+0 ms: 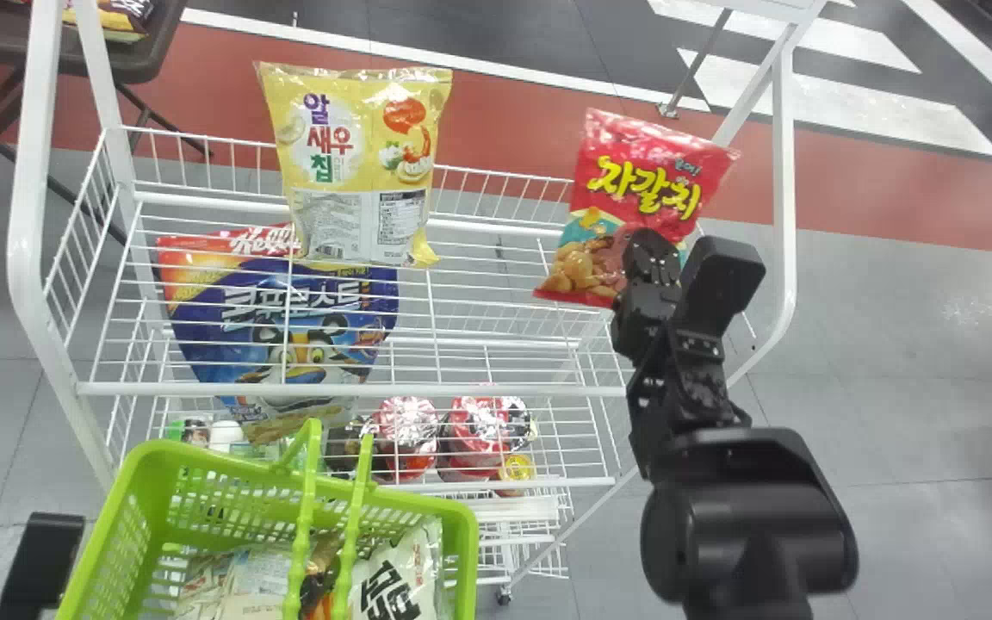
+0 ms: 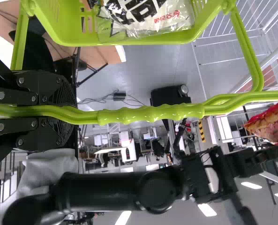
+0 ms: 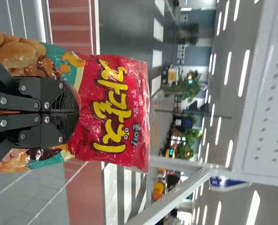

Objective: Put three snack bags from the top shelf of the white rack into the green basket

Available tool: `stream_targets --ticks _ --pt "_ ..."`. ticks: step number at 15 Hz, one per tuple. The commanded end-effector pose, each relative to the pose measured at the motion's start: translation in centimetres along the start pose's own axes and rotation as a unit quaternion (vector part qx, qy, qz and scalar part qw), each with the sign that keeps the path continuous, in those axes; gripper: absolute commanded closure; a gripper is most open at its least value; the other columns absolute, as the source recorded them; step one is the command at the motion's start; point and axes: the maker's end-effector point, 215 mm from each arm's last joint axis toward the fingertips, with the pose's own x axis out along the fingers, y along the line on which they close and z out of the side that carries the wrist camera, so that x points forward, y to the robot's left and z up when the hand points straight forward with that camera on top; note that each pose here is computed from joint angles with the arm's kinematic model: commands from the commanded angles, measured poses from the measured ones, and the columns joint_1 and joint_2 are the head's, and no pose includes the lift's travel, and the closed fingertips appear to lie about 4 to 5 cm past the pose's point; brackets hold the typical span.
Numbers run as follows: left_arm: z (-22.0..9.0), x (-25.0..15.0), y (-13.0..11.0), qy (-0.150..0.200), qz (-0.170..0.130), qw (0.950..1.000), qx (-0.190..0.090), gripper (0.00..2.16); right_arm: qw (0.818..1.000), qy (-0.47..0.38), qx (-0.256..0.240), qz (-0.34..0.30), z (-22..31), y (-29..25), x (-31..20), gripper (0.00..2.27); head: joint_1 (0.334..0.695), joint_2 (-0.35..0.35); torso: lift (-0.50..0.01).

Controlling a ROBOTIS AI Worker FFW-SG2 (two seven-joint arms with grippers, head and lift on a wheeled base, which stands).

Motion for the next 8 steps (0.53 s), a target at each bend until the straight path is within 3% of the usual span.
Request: stream_targets --ticks 1,4,8 --pt "0.1 -0.1 0.2 -0.001 0.004 1.0000 0.000 1.51 0.999 -0.008 0.015 0.034 1.5 1.6 -4.4 2.24 0.695 -0.350 0.000" --pt "0.5 -0.6 0.5 -0.009 0.008 0.9999 -0.001 1.51 0.995 0.004 0.041 0.089 1.9 3.4 -9.7 2.24 0.695 -0.350 0.000" --pt "1.4 -1.2 1.0 -0.031 0.014 0.9994 0.004 1.51 0.979 0.104 0.044 0.172 -3.0 6.9 -14.3 2.24 0.695 -0.350 0.000"
